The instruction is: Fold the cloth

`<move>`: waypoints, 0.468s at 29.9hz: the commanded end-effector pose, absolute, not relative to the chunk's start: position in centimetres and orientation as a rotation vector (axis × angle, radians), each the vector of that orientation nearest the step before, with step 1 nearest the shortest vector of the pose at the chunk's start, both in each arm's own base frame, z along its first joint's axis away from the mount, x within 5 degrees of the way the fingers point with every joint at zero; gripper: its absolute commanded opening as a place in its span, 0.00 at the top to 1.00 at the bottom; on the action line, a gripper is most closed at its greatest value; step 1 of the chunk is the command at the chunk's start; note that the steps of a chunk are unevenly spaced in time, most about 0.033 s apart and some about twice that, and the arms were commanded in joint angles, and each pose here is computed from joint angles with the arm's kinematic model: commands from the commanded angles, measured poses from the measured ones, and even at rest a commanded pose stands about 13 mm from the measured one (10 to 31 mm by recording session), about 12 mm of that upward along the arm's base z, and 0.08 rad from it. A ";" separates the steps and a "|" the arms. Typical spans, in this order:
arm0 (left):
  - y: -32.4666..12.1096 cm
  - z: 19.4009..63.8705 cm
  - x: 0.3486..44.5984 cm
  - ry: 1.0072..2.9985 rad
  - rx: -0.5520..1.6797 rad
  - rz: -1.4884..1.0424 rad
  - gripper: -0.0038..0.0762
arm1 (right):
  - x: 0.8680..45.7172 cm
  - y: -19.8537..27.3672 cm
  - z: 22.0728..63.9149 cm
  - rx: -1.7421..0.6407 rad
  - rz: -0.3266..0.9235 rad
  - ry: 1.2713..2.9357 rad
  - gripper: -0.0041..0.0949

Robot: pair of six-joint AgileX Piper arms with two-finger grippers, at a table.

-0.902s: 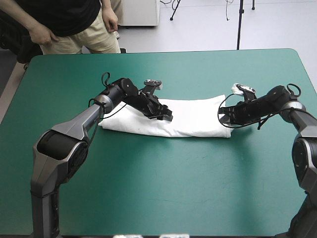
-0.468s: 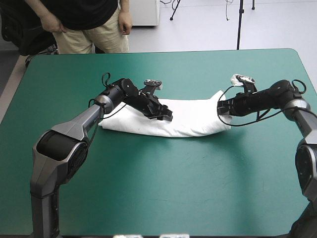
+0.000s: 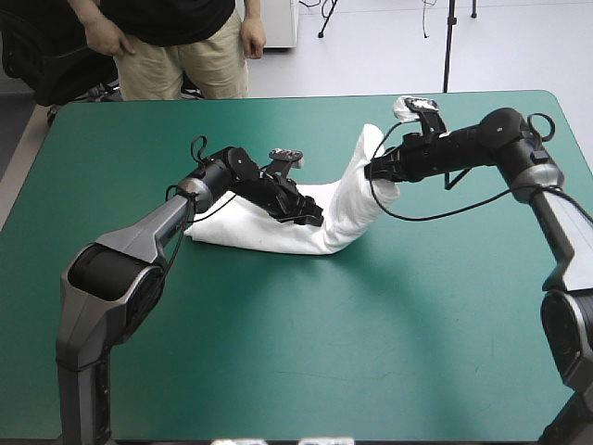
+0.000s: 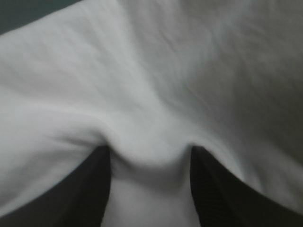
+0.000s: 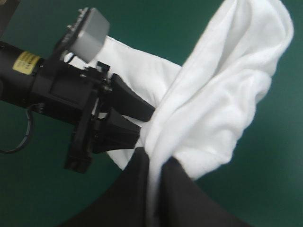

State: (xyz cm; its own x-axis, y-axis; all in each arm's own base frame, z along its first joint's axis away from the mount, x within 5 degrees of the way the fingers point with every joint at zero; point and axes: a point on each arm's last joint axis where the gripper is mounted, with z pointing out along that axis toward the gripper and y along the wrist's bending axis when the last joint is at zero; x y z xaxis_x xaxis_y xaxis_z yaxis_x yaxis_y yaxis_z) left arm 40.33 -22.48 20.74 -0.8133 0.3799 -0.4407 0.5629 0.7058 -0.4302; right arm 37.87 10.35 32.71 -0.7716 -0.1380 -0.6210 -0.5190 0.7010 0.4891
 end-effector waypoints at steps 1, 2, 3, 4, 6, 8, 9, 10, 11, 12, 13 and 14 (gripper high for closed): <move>-23.1 22.8 39.7 2.544 0.739 -0.828 0.47 | 36.5 12.0 37.2 -0.538 0.899 2.233 0.97; -22.9 23.2 39.7 2.532 0.734 -0.826 0.47 | 36.5 12.2 37.5 -0.539 0.883 2.234 0.97; -22.6 23.6 39.8 2.524 0.729 -0.820 0.47 | 36.5 12.4 37.6 -0.540 0.869 2.234 0.97; -22.5 24.2 39.7 2.511 0.728 -0.817 0.47 | 36.5 12.5 37.6 -0.540 0.863 2.238 0.97; -21.3 26.3 39.6 2.464 0.723 -0.779 0.47 | 36.5 12.6 37.5 -0.538 0.848 2.250 0.97; -19.7 29.3 39.2 2.400 0.713 -0.727 0.47 | 36.6 12.6 37.3 -0.529 0.855 2.259 0.97; -18.8 30.6 39.1 2.375 0.707 -0.698 0.47 | 36.7 12.6 37.4 -0.516 0.861 2.263 0.97; -17.7 32.5 38.7 2.348 0.697 -0.669 0.47 | 36.7 12.7 37.4 -0.516 0.861 2.261 0.97; -16.5 34.4 38.2 2.324 0.678 -0.645 0.47 | 36.7 12.7 37.4 -0.514 0.863 2.262 0.97; -15.5 36.3 37.6 2.300 0.666 -0.619 0.47 | 36.8 12.8 37.4 -0.508 0.865 2.258 0.97; -14.3 38.2 36.8 2.275 0.662 -0.588 0.47 | 36.9 13.1 37.4 -0.514 0.865 2.260 0.97; -13.1 40.0 36.0 2.254 0.658 -0.553 0.47 | 36.9 13.3 37.6 -0.513 0.868 2.262 0.97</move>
State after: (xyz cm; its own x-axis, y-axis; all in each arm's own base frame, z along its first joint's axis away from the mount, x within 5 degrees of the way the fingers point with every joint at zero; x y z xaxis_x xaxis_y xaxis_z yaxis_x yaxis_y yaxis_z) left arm 39.00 -16.04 31.63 -0.7172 0.3502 -0.6025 0.5925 0.7616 -0.2625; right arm 37.64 12.80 34.18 -0.7659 -0.1753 -0.6187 -0.5255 0.7250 0.4452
